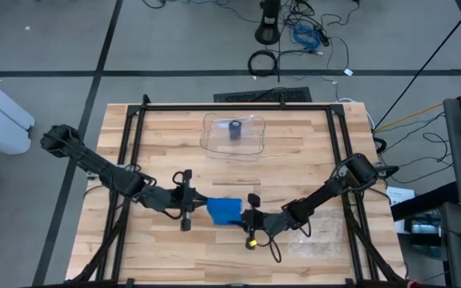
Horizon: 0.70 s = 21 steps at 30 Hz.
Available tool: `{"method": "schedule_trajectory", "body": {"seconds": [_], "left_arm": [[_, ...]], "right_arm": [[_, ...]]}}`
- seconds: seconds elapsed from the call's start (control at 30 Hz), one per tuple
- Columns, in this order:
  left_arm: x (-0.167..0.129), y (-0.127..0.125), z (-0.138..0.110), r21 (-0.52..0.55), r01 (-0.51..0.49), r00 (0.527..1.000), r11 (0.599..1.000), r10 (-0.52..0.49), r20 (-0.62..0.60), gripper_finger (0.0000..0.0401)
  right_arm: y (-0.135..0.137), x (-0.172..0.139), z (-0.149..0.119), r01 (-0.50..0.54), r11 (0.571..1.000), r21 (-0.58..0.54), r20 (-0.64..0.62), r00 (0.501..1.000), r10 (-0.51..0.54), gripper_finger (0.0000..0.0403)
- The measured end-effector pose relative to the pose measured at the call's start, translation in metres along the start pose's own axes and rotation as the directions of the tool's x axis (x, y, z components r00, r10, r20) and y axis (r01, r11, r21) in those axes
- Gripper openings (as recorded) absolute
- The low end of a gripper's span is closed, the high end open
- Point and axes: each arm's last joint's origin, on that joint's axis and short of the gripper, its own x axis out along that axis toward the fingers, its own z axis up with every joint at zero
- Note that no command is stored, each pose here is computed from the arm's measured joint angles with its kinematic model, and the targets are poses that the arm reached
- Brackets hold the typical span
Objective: Roll bandage
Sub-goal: Roll the blue bandage
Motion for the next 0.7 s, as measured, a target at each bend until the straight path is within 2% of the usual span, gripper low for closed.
{"method": "schedule_trajectory", "body": {"seconds": [0.1, 0.2, 0.37, 0.53, 0.7], "left_arm": [[0.001, 0.001, 0.000, -0.004, 0.023, 1.000, 1.000, -0.023, -0.005, 0.0006], [0.001, 0.001, 0.002, -0.005, 0.032, 0.999, 0.999, -0.032, -0.003, 0.0006], [0.001, 0.000, 0.003, -0.001, 0.070, 0.998, 0.998, -0.070, -0.005, 0.0006], [0.000, -0.003, 0.003, 0.018, 0.097, 0.995, 0.995, -0.097, -0.007, 0.0006], [-0.001, -0.004, 0.000, 0.035, 0.138, 0.990, 0.990, -0.137, -0.033, 0.0006]], "right_arm": [[-0.002, 0.000, -0.006, 0.029, 0.999, -0.025, -0.050, 0.998, -0.030, 0.0001], [-0.006, -0.001, -0.010, 0.104, 0.993, -0.056, -0.074, 0.991, -0.108, 0.0000], [-0.010, -0.001, -0.010, 0.252, 0.966, -0.058, -0.035, 0.966, -0.254, 0.0000], [-0.011, -0.006, -0.001, 0.371, 0.922, -0.107, 0.025, 0.928, -0.371, 0.0000], [-0.004, -0.020, 0.015, 0.495, 0.849, -0.186, 0.106, 0.869, -0.483, 0.0000]]}}
